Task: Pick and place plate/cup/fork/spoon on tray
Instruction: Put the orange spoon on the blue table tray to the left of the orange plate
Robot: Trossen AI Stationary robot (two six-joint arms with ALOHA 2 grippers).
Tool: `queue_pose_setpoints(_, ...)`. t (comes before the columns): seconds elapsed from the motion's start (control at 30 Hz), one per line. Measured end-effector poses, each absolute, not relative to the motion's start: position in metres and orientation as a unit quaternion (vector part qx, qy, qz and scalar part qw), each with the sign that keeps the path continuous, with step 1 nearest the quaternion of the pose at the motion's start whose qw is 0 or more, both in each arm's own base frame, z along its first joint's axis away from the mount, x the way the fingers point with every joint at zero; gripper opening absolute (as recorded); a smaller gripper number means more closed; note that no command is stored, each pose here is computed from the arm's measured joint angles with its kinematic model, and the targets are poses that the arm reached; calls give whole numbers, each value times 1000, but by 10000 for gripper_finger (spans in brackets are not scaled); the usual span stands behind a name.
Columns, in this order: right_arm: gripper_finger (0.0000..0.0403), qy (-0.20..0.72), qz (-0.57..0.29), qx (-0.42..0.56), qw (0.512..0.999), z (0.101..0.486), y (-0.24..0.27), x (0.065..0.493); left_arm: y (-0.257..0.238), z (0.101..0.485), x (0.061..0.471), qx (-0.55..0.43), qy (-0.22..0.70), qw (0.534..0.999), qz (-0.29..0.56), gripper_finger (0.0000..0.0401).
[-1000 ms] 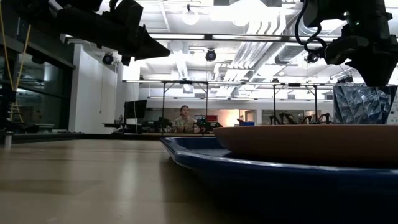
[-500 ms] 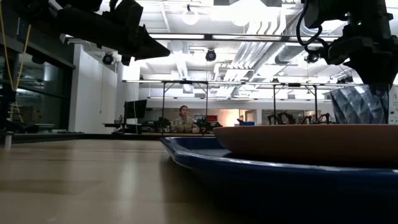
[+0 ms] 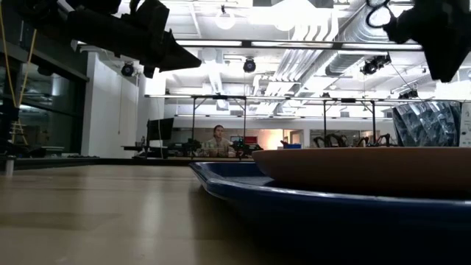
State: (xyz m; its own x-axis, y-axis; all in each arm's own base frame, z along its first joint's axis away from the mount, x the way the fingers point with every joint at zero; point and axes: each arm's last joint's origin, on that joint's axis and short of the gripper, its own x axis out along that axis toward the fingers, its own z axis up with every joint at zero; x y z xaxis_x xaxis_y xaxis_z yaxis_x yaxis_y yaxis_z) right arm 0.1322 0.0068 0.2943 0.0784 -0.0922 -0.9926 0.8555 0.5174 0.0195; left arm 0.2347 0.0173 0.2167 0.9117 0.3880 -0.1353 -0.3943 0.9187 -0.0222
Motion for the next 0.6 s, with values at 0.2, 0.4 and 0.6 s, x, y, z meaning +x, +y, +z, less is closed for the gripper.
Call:
queue_pose_setpoints(0.2,146,484,-267,328,766,302,29,133,17,216,235,-24,67,977,200,1)
queue_pose_setpoints(0.4,146,292,-144,226,918,316,61,162,17,216,235,-24,67,977,200,1)
queue_pose_setpoints(0.6,146,143,-122,79,979,326,86,190,17,216,235,-25,66,977,200,1)
